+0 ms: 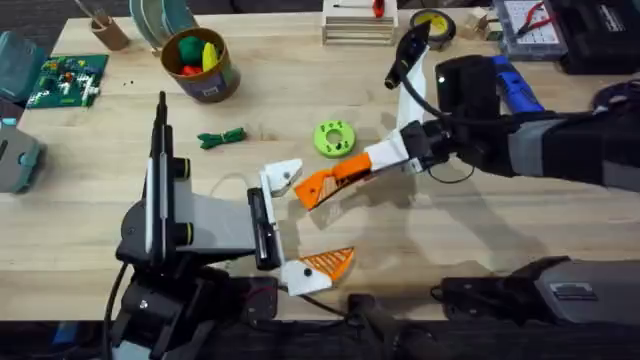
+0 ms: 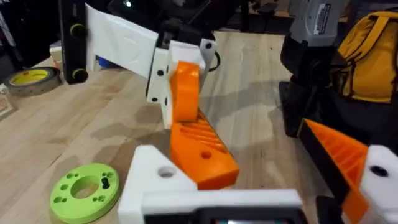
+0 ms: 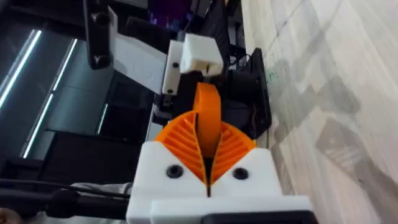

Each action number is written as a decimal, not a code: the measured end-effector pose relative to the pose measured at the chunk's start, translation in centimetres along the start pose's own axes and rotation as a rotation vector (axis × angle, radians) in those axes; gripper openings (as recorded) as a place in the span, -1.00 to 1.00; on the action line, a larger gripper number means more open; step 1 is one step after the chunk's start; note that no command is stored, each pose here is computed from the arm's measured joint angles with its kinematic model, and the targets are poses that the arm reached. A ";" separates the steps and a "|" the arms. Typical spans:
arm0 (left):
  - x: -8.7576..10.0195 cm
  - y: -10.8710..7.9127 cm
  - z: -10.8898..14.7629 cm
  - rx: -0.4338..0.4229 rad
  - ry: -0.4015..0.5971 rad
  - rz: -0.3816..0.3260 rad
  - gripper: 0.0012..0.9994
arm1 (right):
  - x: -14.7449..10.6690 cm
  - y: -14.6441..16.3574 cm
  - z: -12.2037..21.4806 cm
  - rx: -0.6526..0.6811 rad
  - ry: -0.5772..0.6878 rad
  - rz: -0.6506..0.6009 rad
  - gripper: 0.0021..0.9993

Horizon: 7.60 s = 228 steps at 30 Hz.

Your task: Pick up the gripper from the table and insert it into the empty holder that is missing its gripper. Then pick up a screw, insert it into the mounting hole, and use the screwdriver to tighten it. Finally, clean up the table by picking up the vegetable and placing it into the bucket.

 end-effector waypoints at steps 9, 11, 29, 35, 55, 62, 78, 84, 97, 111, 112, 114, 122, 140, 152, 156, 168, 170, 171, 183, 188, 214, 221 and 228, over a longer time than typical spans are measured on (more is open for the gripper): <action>0.0 0.1 0.0 0.005 0.001 0.000 0.99 | 1.4 0.8 -0.2 -0.013 -0.014 0.018 -0.99; 0.0 0.1 0.0 0.008 0.001 0.000 0.99 | 1.4 0.8 -0.2 -0.012 -0.011 0.007 -0.99; -0.2 0.7 0.0 0.047 0.010 0.008 0.99 | 2.0 0.3 -0.4 -0.056 -0.048 -0.054 -0.99; -0.2 0.9 0.0 0.065 0.012 0.010 0.99 | 2.1 0.3 -1.1 -0.068 -0.044 -0.088 -0.99; -0.3 2.8 0.3 0.196 0.023 0.000 0.99 | 4.5 0.4 -2.9 -0.147 -0.156 -0.051 -0.99; -0.3 3.2 0.4 0.226 0.025 0.006 0.99 | 5.1 0.1 -2.9 -0.178 -0.200 -0.039 -0.99; -0.3 3.5 0.4 0.246 0.027 -0.006 0.99 | 8.2 -1.8 1.2 -0.295 -0.417 -0.043 -0.99; -0.3 3.5 0.4 0.246 0.027 -0.010 0.99 | 8.3 -1.7 0.8 -0.303 -0.423 -0.029 -0.99; -0.2 4.8 0.8 0.341 0.033 -0.019 0.99 | 8.0 -0.4 1.3 -0.232 -0.371 0.016 -0.99; -0.2 5.3 1.0 0.378 0.026 0.033 0.99 | 7.0 0.5 0.0 -0.175 -0.285 0.042 -0.99; -0.2 5.3 1.0 0.378 0.026 0.033 0.99 | 7.0 0.6 -0.1 -0.172 -0.283 0.050 -0.99; -0.2 5.3 1.0 0.378 0.026 0.033 0.99 | 6.9 0.8 -0.4 -0.167 -0.277 0.059 -0.99; -0.2 5.3 1.0 0.378 0.026 0.033 0.99 | 6.9 1.2 -1.1 -0.161 -0.270 0.085 -0.99; -0.1 6.0 1.3 0.430 0.022 0.028 0.99 | 7.4 0.7 -3.0 -0.161 -0.286 0.105 -0.99; 0.1 4.7 0.8 0.334 0.012 0.029 0.99 | 7.0 0.6 -4.2 -0.129 -0.252 0.106 -0.99; 0.1 4.6 0.8 0.325 0.011 0.029 0.99 | 6.8 0.7 -4.7 -0.127 -0.242 0.107 -0.99; 0.0 5.0 1.0 0.353 0.014 0.043 0.99 | 7.1 0.5 -5.6 -0.155 -0.284 0.110 -0.99; -0.1 5.2 1.1 0.370 0.017 0.047 0.99 | 7.2 0.4 -6.0 -0.164 -0.297 0.111 -0.99; -0.1 5.4 1.1 0.380 0.017 0.048 0.99 | 7.3 0.3 -6.1 -0.168 -0.305 0.107 -0.99; -0.3 6.6 1.8 0.476 0.021 0.070 0.99 | 8.0 -0.1 -7.8 -0.233 -0.421 0.094 -0.99; -0.3 6.7 1.8 0.483 0.021 0.071 0.99 | 8.1 -0.2 -7.9 -0.238 -0.431 0.095 -0.99; -0.3 6.7 1.8 0.483 0.021 0.070 0.99 | 7.8 -0.1 -8.1 -0.237 -0.410 0.114 -0.99; -0.3 6.6 1.8 0.473 0.020 0.070 0.99 | 7.7 -0.1 -7.9 -0.226 -0.387 0.111 -0.99; -0.2 5.9 1.4 0.419 0.016 0.061 0.99 | 6.9 0.3 -7.0 -0.174 -0.297 0.100 -0.67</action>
Point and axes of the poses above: each hand's point on the last joint's axis, 136 mm out from that joint toward the fingers, its own z axis back along the fingers, its own y axis along the line the jaws close on, x = y × z, the point moved 3 cm from there along z, back along the fingers, and after that the axes turned 4 degrees about -z, right-handed, at the moved point
